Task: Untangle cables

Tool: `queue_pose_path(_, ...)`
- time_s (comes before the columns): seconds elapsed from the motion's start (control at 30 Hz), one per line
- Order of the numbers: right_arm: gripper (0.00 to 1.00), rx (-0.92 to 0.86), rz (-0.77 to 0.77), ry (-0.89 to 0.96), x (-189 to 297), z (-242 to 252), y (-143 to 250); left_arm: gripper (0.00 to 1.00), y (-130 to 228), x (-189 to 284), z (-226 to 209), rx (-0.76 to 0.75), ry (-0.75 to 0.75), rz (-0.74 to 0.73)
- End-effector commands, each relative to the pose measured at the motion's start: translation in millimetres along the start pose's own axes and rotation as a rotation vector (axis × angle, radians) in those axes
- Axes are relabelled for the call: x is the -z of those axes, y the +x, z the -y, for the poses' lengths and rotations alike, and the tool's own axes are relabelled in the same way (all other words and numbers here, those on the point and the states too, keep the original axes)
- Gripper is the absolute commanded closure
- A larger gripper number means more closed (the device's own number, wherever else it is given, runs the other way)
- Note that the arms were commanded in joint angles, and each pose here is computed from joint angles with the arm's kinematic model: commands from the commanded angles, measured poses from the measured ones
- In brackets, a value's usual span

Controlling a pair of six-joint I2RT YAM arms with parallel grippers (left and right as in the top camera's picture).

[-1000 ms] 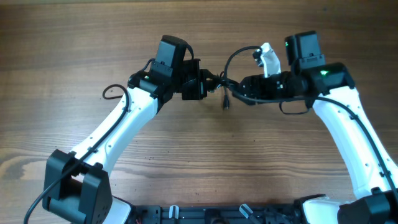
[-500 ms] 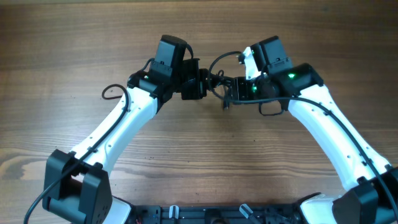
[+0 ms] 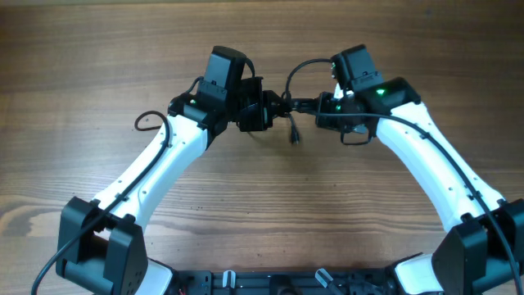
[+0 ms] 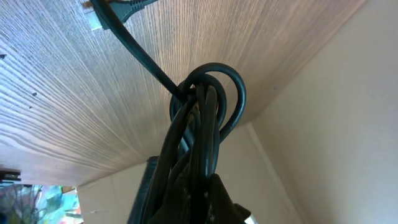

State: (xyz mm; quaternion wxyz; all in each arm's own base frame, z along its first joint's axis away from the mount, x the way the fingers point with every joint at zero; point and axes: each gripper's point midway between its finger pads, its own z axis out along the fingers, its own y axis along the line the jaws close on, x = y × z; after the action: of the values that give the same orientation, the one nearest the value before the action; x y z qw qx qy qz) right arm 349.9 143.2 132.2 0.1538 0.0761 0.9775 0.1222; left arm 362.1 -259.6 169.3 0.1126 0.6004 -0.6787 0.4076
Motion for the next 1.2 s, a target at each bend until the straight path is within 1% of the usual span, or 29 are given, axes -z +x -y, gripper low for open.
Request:
queue_pose_path(0.0, 0.96, -0.073, 0.045, 0.036, 3.0, 22.8, -21.6, 0.96, 17.5, 14.5, 11.7, -0.126, 0.042, -0.038)
queue_pose_path(0.1, 0.96, -0.085, 0.045, -0.024, 5.5, 29.1, -31.4, 0.96, 20.8, 14.6, 9.9, -0.278, 0.036, -0.056)
queue_pose_path(0.17, 0.96, -0.087, 0.048, -0.081, 7.8, 29.5, -38.2, 0.96, 26.5, 15.0, 10.5, -0.411, 0.044, -0.083)
queue_pose_path(0.27, 0.96, -0.087, 0.060, -0.126, 10.8, 32.2, -45.9, 0.96, 56.1, 20.1, 16.9, -0.788, 0.120, -0.217)
queue_pose_path(0.4, 0.96, -0.064, 0.058, -0.135, 10.9, 30.6, -45.3, 0.96, 92.0, 32.7, 16.1, -1.197, 0.246, -0.387)
queue_pose_path(0.47, 0.96, -0.064, 0.055, -0.135, 10.9, 30.7, -44.7, 0.96, 99.8, 36.9, 9.9, -1.335, 0.278, -0.443)
queue_pose_path(0.5, 0.96, -0.030, 0.050, -0.166, 11.7, 25.0, -43.8, 0.96, 105.4, 40.3, 4.2, -1.457, 0.312, -0.487)
queue_pose_path(0.53, 0.96, -0.005, 0.044, -0.193, 12.5, 20.2, -42.7, 0.96, 108.2, 42.3, 1.2, -1.521, 0.332, -0.509)
queue_pose_path(0.57, 0.96, 0.023, 0.036, -0.224, 13.6, 14.9, -40.8, 0.96, 112.5, 45.6, -3.2, -1.624, 0.370, -0.543)
queue_pose_path(0.67, 0.96, 0.070, 0.025, -0.258, 14.9, 9.3, -37.5, 0.96, 120.1, 54.8, -14.2, -1.819, 0.460, -0.630)
queue_pose_path(0.73, 0.96, 0.071, 0.020, -0.255, 14.7, 10.3, -36.3, 0.96, 117.1, 59.2, -16.6, -1.862, 0.482, -0.653)
queue_pose_path(0.8, 0.94, 0.077, 0.016, -0.253, 15.6, 11.9, -35.7, 0.96, 109.9, 60.2, -14.4, -1.839, 0.466, -0.640)
queue_pose_path(0.9, 0.82, 0.097, 0.016, -0.278, 23.5, 14.5, -35.4, 0.96, 95.9, 62.3, -11.4, -1.792, 0.432, -0.618)
queue_pose_path(0.97, 0.78, 0.080, 0.023, -0.313, 33.9, 15.8, -36.2, 0.96, 89.3, 62.8, -12.6, -1.796, 0.419, -0.609)
queue_pose_path(1.0, 0.78, 0.074, 0.029, -0.335, 40.1, 15.2, -36.7, 0.96, 86.1, 62.2, -12.9, -1.788, 0.407, -0.600)
queue_pose_path(1.07, 0.77, 0.069, 0.043, -0.394, 55.0, 10.5, -36.6, 0.96, 75.8, 56.0, -10.9, -1.772, 0.358, -0.539)
queue_pose_path(1.1, 0.75, 0.075, 0.045, -0.433, 62.5, 4.3, -35.0, 0.96, 70.4, 52.6, -9.4, -1.769, 0.334, -0.502)
queue_pose_path(1.13, 0.73, 0.083, 0.049, -0.460, 68.7, -0.8, -33.3, 0.96, 58.1, 45.9, -6.6, -1.759, 0.280, -0.425)
queue_pose_path(1.17, 0.72, 0.086, 0.052, -0.463, 71.6, -2.3, -32.1, 0.96, 50.7, 42.6, -5.5, -1.750, 0.247, -0.383)
